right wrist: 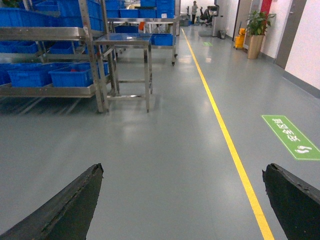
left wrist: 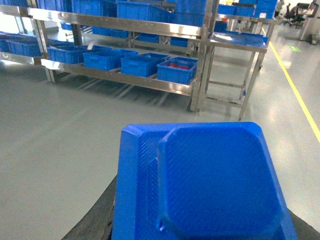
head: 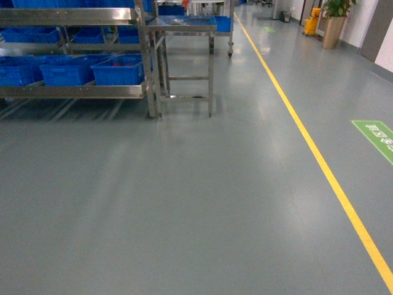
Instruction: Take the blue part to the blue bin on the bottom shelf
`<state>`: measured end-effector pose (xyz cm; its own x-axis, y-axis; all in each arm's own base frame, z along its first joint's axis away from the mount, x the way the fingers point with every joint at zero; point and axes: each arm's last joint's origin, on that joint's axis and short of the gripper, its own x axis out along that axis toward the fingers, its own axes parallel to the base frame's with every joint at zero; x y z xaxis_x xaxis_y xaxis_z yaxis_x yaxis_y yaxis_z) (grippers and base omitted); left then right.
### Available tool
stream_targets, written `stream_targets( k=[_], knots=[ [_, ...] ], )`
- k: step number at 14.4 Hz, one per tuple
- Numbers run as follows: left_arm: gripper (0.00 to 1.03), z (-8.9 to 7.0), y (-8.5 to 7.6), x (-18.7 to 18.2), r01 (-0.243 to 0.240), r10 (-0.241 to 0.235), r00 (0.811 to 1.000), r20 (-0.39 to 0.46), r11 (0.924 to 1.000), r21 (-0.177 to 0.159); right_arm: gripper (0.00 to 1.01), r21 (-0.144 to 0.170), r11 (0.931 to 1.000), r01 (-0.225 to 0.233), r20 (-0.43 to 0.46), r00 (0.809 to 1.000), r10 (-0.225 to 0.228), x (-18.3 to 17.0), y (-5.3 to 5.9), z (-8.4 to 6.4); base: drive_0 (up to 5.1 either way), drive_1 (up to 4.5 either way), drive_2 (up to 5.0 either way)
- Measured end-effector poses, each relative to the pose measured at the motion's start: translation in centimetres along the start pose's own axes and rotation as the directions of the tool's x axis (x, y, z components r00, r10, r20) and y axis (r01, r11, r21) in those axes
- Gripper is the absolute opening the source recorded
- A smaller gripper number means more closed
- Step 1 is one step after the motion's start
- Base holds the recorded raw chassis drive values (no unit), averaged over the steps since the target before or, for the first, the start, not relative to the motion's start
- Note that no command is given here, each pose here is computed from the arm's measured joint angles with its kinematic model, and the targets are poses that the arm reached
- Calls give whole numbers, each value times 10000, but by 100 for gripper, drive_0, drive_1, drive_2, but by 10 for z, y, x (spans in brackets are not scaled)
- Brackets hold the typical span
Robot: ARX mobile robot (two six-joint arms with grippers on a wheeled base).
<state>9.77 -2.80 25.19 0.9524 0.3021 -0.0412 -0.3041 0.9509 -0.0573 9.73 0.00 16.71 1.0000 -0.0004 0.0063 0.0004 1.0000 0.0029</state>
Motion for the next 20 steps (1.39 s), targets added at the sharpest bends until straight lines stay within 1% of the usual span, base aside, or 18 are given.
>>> stream_targets(
  k=[20],
  knots=[
    [43,0,0,0,35,-35,10000,5,10000,-8,98,0,10000,0,-69,10000,0,0,0,-1,-1,425,-427]
  ],
)
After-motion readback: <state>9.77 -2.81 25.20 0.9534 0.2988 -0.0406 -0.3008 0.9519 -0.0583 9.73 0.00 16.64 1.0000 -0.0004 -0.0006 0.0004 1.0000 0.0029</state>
